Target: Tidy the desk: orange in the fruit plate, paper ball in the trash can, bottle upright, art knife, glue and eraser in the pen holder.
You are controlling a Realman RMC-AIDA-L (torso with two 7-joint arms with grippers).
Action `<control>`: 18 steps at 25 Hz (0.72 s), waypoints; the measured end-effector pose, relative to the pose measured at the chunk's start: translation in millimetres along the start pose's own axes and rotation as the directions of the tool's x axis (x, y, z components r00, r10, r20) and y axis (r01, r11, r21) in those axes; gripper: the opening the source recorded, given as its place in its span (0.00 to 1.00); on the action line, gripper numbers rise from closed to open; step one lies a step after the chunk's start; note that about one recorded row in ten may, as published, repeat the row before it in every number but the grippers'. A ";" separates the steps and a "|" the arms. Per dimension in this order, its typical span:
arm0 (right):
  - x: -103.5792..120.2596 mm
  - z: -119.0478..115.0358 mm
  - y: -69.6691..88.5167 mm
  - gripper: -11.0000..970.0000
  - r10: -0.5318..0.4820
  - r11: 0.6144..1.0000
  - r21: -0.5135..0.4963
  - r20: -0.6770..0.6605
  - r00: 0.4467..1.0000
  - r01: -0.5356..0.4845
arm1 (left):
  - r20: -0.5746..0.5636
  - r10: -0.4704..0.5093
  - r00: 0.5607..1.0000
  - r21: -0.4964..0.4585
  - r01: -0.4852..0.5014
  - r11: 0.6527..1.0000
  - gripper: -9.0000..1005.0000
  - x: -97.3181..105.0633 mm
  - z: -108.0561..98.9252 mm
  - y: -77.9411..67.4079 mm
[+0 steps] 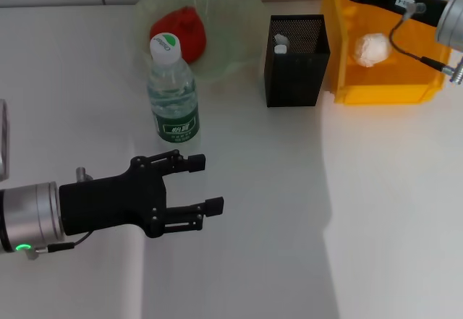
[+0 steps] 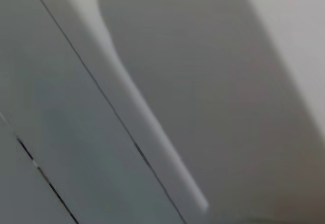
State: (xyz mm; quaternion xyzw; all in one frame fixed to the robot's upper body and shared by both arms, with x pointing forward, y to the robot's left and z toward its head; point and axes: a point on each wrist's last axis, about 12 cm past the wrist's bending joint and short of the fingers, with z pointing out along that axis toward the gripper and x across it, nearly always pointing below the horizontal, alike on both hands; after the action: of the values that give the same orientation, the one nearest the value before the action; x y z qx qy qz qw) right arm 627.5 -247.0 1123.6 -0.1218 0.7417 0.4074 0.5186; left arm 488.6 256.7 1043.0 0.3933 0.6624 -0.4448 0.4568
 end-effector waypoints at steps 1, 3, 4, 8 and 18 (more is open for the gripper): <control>-1.1 -8.5 2.4 0.51 -0.021 0.999 -0.025 0.014 1.000 0.022 | 0.001 0.000 1.000 0.001 0.000 1.000 0.80 -0.1 -0.2 -0.1; 0.6 -29.3 6.9 0.54 -0.052 0.996 -0.067 0.036 0.998 0.055 | 0.003 0.000 1.000 0.002 0.000 1.000 0.80 -0.2 -1.6 -0.4; 2.0 -38.5 9.7 0.55 -0.061 0.994 -0.090 0.044 0.997 0.065 | 0.005 -0.001 1.000 0.002 0.001 1.000 0.80 -0.4 -2.2 -0.5; 15.1 -85.5 21.7 0.67 -0.082 0.971 -0.222 0.046 0.996 0.090 | 0.013 -0.006 1.000 0.006 0.006 1.000 0.80 -1.8 -4.5 -0.8; 108.9 -151.8 50.4 0.83 -0.168 0.848 -0.523 -0.120 0.978 0.082 | 0.007 -0.034 0.999 0.094 0.033 0.995 0.80 -14.4 -18.0 -0.5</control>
State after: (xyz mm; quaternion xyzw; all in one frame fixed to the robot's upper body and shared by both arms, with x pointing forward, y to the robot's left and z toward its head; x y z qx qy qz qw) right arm 448.3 -299.4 1072.8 -0.3368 0.6354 0.5452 0.4309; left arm 487.4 272.0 1060.3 0.4012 0.6453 -0.4846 0.4333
